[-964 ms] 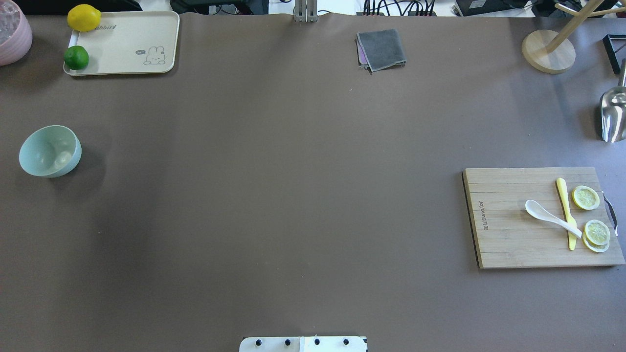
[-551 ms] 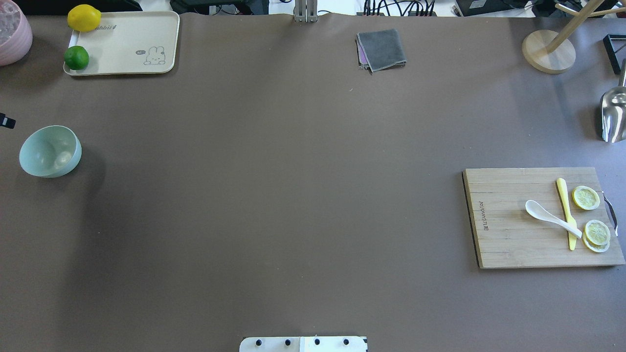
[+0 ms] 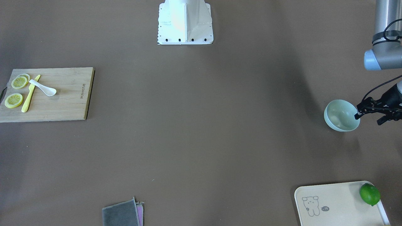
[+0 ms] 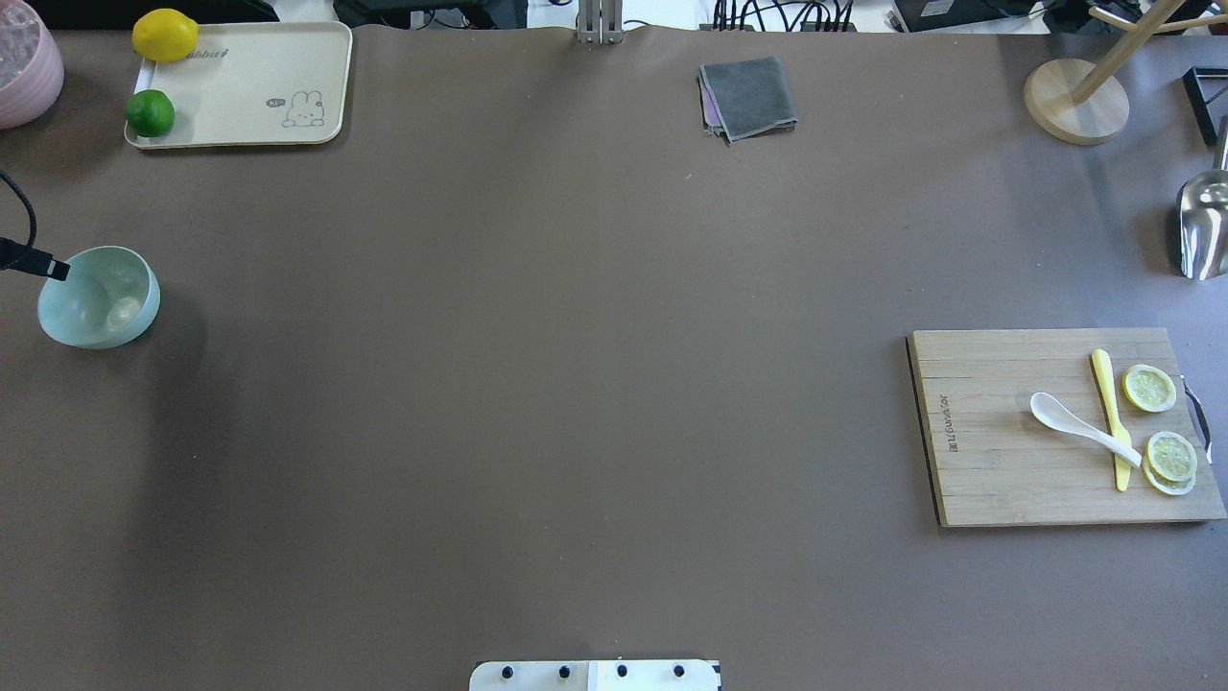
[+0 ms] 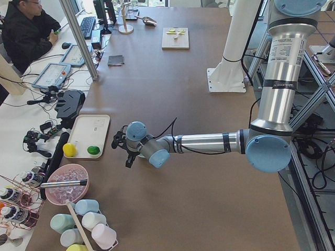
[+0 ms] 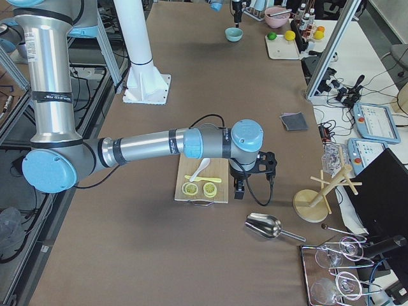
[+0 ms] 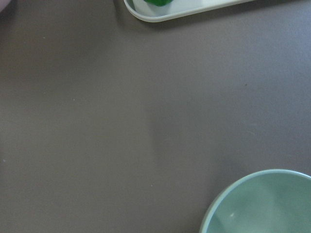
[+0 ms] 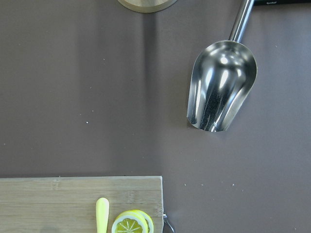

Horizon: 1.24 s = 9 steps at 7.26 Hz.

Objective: Place spoon in bowl
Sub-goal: 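Lower the left gripper to the pale green bowl and grasp its rim, then slide the pale green bowl with the left gripper toward the table center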

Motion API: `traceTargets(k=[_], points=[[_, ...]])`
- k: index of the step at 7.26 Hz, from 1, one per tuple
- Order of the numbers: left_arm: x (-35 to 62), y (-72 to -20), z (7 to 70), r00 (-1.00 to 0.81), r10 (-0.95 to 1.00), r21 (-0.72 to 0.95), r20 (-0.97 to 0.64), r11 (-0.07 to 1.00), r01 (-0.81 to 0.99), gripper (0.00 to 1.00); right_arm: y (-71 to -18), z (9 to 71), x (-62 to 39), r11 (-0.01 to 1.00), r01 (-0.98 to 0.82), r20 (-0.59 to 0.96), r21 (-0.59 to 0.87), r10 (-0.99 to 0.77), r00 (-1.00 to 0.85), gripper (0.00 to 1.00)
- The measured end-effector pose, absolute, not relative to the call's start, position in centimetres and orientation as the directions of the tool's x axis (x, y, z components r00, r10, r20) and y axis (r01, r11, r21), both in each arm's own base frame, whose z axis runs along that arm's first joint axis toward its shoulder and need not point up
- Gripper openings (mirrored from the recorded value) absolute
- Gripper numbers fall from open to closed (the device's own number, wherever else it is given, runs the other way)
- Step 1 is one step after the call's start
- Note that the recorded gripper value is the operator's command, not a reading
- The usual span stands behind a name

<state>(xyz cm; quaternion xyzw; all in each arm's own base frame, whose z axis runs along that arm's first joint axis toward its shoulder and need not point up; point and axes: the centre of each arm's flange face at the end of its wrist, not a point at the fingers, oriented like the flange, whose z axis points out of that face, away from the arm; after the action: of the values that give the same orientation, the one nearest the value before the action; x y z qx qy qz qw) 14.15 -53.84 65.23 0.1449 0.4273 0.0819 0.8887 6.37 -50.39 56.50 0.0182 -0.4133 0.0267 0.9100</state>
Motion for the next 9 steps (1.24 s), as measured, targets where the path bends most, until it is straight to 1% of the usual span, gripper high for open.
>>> traceTargets(k=[1, 2, 3, 6, 8, 9], points=[[15.2, -53.5, 65.4, 0.616, 0.282, 0.326, -0.736, 0.944, -0.042, 0.73, -50.4, 56.5, 6.4, 0.998, -0.069, 0.754, 0.005, 0.041, 0.656, 1.0], [16.0, -53.1, 65.5, 0.612, 0.289, 0.325, -0.736, 0.944, -0.056, 0.12, -50.4, 56.4, 6.4, 0.997, -0.074, 0.755, 0.001, 0.048, 0.654, 1.0], [16.2, -52.8, 65.7, 0.609, 0.295, 0.326, -0.736, 0.943, -0.062, 0.0, -50.3, 56.3, 6.3, 0.997, -0.076, 0.757, -0.002, 0.051, 0.651, 1.0], [16.1, -51.6, 66.1, 0.579, 0.321, 0.346, -0.75, 0.936, -0.07, 0.0, -50.3, 56.1, 6.1, 0.997, -0.076, 0.776, -0.006, 0.053, 0.629, 1.0], [15.9, -51.5, 63.3, 0.489, 0.309, 0.319, -0.816, 0.945, -0.066, 0.0, -50.5, 55.9, 6.1, 0.997, -0.083, 0.779, -0.012, 0.061, 0.624, 1.0], [15.3, -52.0, 60.2, 0.449, 0.261, 0.283, -0.855, 0.959, -0.019, 0.0, -50.5, 55.7, 6.1, 0.996, -0.086, 0.785, -0.016, 0.066, 0.616, 1.0]])
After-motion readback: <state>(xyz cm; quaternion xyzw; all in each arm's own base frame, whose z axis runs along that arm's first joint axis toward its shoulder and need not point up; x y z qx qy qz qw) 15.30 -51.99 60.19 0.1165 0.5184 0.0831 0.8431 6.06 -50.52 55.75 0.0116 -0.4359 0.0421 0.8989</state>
